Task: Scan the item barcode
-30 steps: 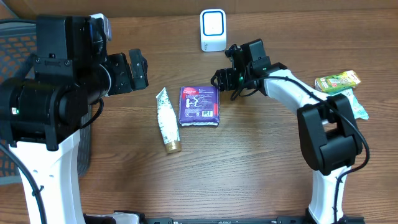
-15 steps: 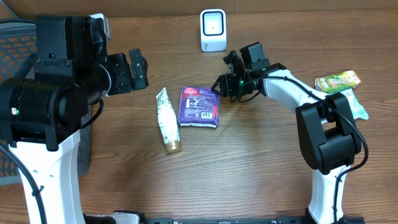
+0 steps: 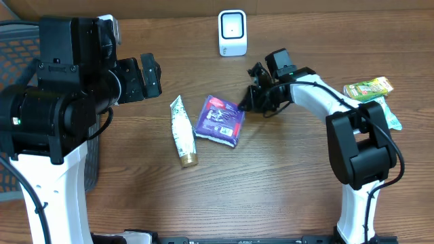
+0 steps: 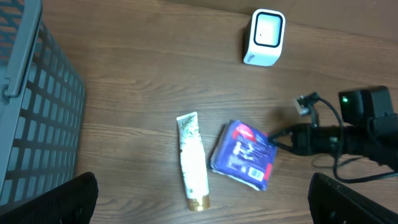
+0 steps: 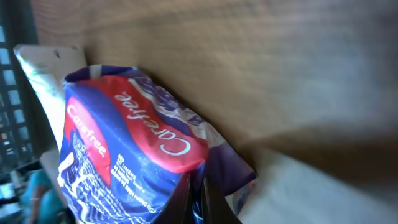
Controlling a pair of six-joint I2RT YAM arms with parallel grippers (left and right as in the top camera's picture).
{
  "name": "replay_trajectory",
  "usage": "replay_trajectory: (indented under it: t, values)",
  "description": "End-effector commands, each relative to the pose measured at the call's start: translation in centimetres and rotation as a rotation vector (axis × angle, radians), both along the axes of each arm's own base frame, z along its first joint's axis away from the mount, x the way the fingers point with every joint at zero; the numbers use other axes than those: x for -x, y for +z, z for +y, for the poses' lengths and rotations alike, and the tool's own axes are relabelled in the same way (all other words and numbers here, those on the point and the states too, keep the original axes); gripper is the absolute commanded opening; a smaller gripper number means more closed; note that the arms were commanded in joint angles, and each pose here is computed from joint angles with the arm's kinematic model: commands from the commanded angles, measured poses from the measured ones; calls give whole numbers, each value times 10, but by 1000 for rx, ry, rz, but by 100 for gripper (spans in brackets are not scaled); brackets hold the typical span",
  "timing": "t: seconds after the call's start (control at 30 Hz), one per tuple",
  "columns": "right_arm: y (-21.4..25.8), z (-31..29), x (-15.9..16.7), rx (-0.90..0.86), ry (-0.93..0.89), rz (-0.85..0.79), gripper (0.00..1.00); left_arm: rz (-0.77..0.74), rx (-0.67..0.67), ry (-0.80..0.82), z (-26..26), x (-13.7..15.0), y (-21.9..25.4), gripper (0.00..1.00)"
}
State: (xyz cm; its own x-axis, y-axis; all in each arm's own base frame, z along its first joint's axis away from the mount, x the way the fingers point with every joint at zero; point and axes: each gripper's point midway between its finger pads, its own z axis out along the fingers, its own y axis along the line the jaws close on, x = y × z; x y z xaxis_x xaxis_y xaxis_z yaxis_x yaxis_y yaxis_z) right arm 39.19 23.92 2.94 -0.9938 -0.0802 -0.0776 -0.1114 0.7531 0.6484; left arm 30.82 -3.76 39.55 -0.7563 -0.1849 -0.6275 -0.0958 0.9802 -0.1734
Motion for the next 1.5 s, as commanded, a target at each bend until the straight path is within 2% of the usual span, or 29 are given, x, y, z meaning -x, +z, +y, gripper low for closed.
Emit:
replay_trajectory:
  t: [0.0, 0.2, 0.33, 0.4, 0.5, 0.63, 0.67, 0.9, 1.07, 1.3, 1.47]
  values:
    - [19, -35, -5, 31, -81, 20, 4, -3, -14, -4, 2, -2, 0, 100]
    - [60, -80, 10, 100, -177, 52, 5, -3, -14, -4, 2, -2, 0, 100]
    - [83, -92, 17, 160, -192, 2, 19, -3, -14, -4, 2, -2, 0, 100]
    - [91, -97, 17, 202, -170, -57, 32, -3, -14, -4, 2, -2, 0, 99]
    - [98, -107, 14, 266, -85, -171, 61, -3, -14, -4, 2, -2, 0, 100]
    - [92, -118, 5, 369, 130, -342, 84, -3, -14, -4, 2, -3, 0, 99]
    - [90, -117, 3, 368, 176, -370, 85, -3, -14, -4, 2, -2, 0, 100]
    - [79, -85, -1, 223, 436, -522, 84, -3, -14, -4, 2, -3, 0, 100]
    - [55, -62, 0, 158, 477, -496, 84, -3, -14, -4, 2, -2, 0, 100]
    - [10, -42, 20, 164, 555, -376, 83, -3, -14, -4, 2, -2, 0, 100]
    - [2, -47, 33, 191, 568, -305, 64, -3, -14, -4, 2, -2, 0, 100]
